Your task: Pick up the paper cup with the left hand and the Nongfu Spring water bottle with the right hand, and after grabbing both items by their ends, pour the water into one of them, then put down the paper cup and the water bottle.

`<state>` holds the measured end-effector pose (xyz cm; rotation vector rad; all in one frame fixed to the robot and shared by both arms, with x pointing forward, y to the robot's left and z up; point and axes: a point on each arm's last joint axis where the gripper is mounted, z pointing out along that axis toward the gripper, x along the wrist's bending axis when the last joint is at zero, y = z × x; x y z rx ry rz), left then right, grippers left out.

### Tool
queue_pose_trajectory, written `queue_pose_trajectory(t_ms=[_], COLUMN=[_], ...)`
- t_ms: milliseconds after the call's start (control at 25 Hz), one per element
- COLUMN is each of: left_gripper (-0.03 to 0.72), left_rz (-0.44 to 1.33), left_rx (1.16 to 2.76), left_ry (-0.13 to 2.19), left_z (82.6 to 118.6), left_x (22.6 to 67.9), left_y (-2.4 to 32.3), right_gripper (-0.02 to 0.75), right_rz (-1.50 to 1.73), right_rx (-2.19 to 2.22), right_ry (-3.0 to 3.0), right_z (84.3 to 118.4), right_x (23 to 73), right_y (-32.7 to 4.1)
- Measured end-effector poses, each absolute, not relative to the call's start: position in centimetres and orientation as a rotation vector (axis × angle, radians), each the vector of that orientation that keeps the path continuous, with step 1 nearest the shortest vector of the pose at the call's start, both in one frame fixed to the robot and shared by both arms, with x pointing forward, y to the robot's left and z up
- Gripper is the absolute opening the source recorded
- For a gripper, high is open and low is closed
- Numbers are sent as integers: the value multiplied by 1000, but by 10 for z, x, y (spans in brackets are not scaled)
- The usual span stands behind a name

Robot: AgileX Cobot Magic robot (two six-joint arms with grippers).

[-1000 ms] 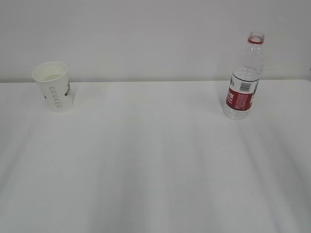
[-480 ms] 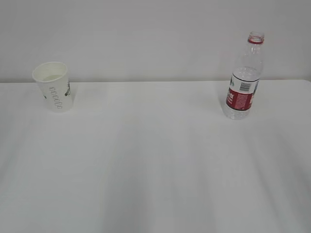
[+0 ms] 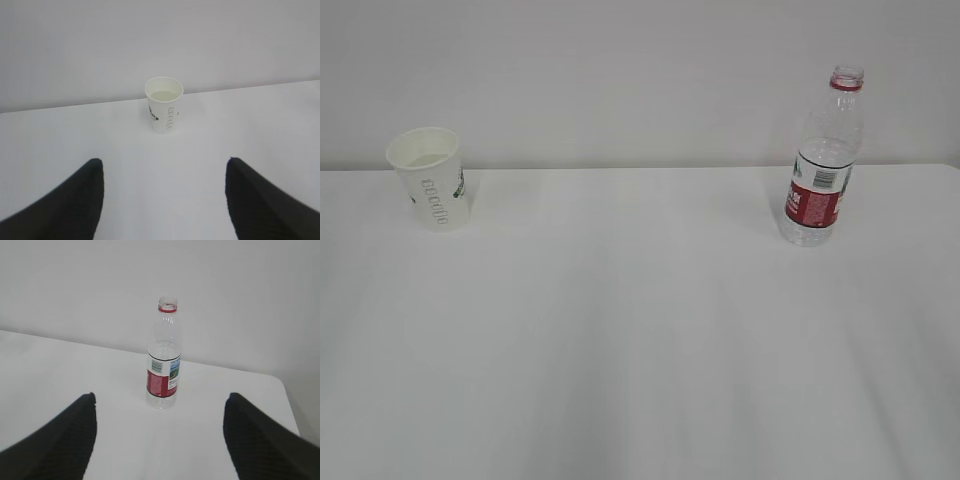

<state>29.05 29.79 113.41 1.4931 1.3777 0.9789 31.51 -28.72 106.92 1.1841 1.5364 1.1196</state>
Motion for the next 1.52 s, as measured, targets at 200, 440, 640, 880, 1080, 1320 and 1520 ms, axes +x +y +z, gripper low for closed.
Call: queue_pose_trajectory(t_ms=[200, 440, 640, 880, 1080, 1320, 1520], left_gripper=[549, 549, 548, 543, 541, 540, 540], left_rz=[984, 973, 972, 972, 952, 938, 902], left_rx=[1484, 1499, 1497, 1496, 1518, 1535, 1581], left_ry=[1373, 1391, 1393, 1396, 1418, 1433, 1475], left_z=[1132, 1126, 1121, 1114, 1100, 1089, 1076], left_x=[275, 254, 238, 221, 213, 214, 220], left_y=[300, 302, 304, 306, 307, 307, 306], right_gripper=[591, 591, 591, 591, 591, 591, 591], right_rz=[1120, 1110, 1108, 1072, 1051, 1042, 1027], right_rx=[1182, 1192, 1192, 1230, 1249, 1250, 1264], right_ry=[1543, 1566, 1574, 1634, 1670, 1689, 1712], right_z=[1072, 1068, 1065, 1056, 1054, 1060, 1059], right_x=[302, 287, 276, 266, 255, 236, 232], right_y=[-288, -290, -291, -291, -292, -294, -295])
